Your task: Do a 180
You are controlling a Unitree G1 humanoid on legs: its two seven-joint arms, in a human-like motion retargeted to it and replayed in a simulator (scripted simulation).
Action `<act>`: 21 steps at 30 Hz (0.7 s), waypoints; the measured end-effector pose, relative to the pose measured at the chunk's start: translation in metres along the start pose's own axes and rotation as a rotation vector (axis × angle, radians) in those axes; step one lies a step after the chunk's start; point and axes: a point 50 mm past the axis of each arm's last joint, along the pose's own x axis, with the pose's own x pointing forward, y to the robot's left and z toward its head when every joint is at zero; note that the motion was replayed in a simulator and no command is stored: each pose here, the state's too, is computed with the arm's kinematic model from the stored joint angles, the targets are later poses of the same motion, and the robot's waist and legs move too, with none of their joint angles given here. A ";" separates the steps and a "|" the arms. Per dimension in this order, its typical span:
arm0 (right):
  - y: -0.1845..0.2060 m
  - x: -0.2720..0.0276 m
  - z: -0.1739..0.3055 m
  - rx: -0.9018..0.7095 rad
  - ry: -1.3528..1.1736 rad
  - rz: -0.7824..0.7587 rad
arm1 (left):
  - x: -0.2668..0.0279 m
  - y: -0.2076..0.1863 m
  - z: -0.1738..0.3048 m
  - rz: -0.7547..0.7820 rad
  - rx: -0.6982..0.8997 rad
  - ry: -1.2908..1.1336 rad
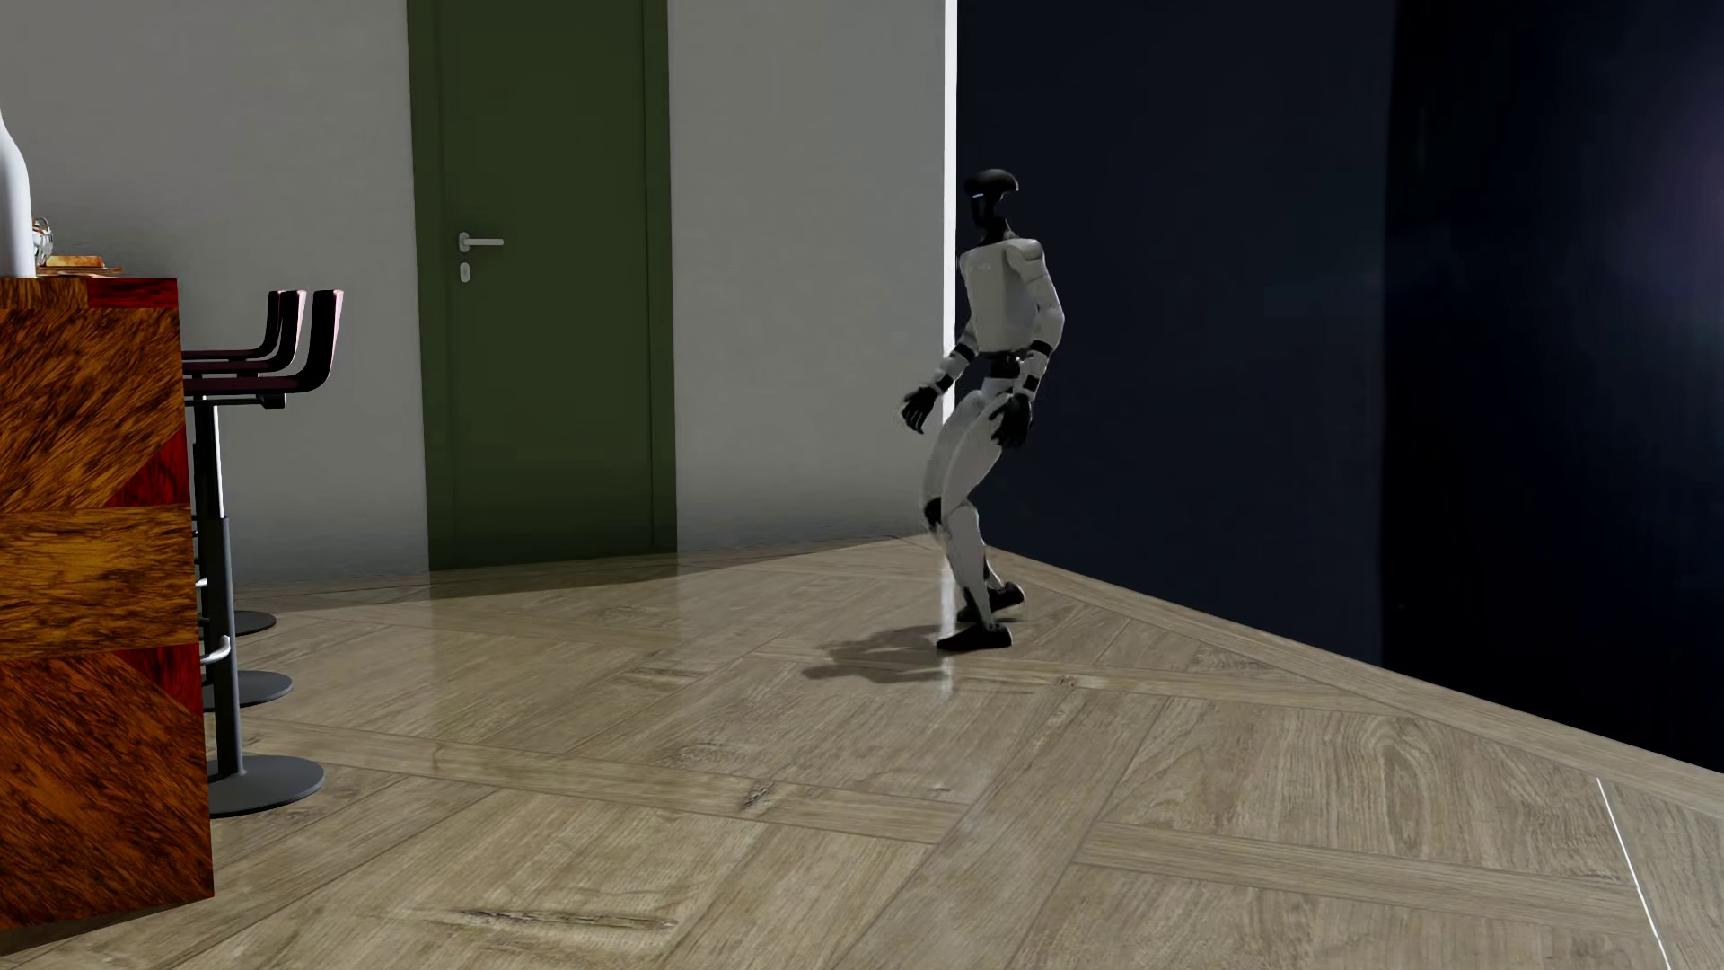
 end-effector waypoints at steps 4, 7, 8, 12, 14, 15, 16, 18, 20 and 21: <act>-0.022 -0.038 -0.072 0.097 0.265 -0.052 | -0.008 -0.028 0.015 -0.011 -0.094 -0.109; -0.033 -0.007 -0.024 0.033 0.146 -0.090 | -0.008 -0.021 0.004 -0.043 -0.086 -0.038; -0.035 0.005 0.004 0.025 0.057 -0.109 | -0.010 -0.004 -0.009 -0.036 -0.065 0.003; -0.032 -0.006 -0.021 0.120 0.105 -0.162 | 0.006 -0.012 0.071 -0.137 -0.082 -0.261; -0.021 -0.023 -0.057 0.170 0.264 -0.168 | 0.003 -0.032 0.090 -0.194 -0.091 -0.365; -0.019 -0.024 -0.060 0.171 0.296 -0.162 | 0.003 -0.033 0.089 -0.199 -0.079 -0.369; -0.019 -0.023 -0.057 0.134 0.301 -0.145 | 0.003 -0.033 0.082 -0.196 -0.064 -0.339; -0.022 -0.015 -0.046 0.047 0.269 -0.118 | 0.003 -0.032 0.065 -0.198 -0.009 -0.254; -0.015 -0.010 -0.032 0.010 0.190 -0.082 | 0.006 -0.018 0.056 -0.164 0.029 -0.175; -0.016 -0.010 -0.031 0.020 0.170 -0.080 | 0.005 -0.018 0.057 -0.164 0.034 -0.177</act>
